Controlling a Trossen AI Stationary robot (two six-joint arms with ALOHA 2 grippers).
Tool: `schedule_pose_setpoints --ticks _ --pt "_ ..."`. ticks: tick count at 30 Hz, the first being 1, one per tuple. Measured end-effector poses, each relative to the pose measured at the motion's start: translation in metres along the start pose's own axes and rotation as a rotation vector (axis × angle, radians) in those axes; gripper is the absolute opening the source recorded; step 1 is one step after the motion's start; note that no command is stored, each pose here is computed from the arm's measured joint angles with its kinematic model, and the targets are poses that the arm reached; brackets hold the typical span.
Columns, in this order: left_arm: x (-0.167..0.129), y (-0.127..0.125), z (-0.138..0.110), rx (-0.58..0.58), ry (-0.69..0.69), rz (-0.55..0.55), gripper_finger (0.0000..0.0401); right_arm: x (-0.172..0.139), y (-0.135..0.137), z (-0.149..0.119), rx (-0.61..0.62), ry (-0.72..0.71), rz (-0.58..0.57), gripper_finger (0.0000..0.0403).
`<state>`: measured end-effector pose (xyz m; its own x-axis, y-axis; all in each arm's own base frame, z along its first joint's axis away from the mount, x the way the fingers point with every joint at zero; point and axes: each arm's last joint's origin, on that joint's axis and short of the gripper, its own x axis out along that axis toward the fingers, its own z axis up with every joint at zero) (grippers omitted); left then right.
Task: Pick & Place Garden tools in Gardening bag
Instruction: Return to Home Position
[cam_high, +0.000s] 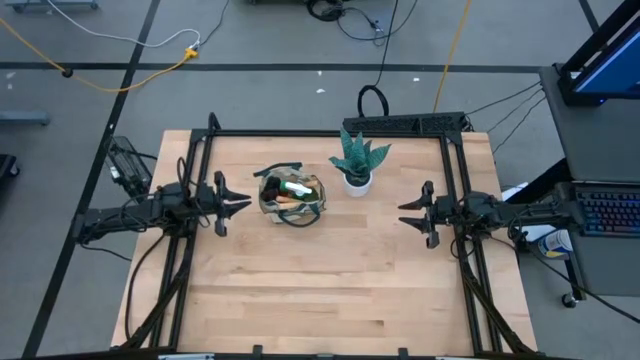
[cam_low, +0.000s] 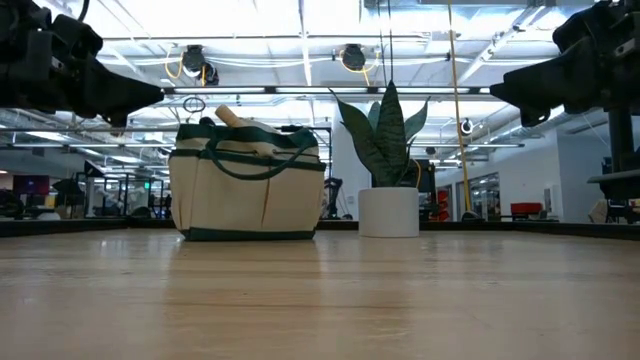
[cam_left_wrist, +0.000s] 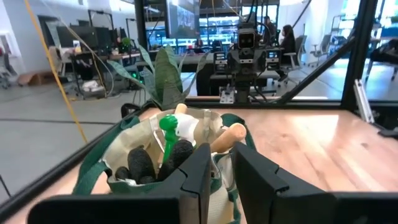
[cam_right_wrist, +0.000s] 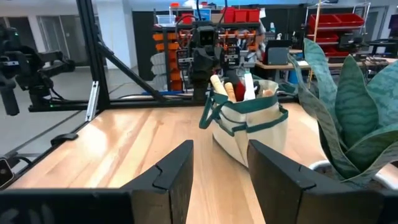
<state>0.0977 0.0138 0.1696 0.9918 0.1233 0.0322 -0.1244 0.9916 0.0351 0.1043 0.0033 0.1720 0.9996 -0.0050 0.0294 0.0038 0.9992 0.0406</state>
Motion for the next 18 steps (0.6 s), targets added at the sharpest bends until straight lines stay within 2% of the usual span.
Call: schedule_pose_setpoints --ticks 5,18 --pt "0.0 0.0 0.0 0.042 0.0 0.0 0.0069 0.0 0.0 -0.0001 0.001 0.001 0.0 0.0141" --pt "0.0 0.0 0.0 0.039 0.0 0.0 0.0069 0.0 0.0 -0.0002 0.001 0.001 0.0 0.0141"
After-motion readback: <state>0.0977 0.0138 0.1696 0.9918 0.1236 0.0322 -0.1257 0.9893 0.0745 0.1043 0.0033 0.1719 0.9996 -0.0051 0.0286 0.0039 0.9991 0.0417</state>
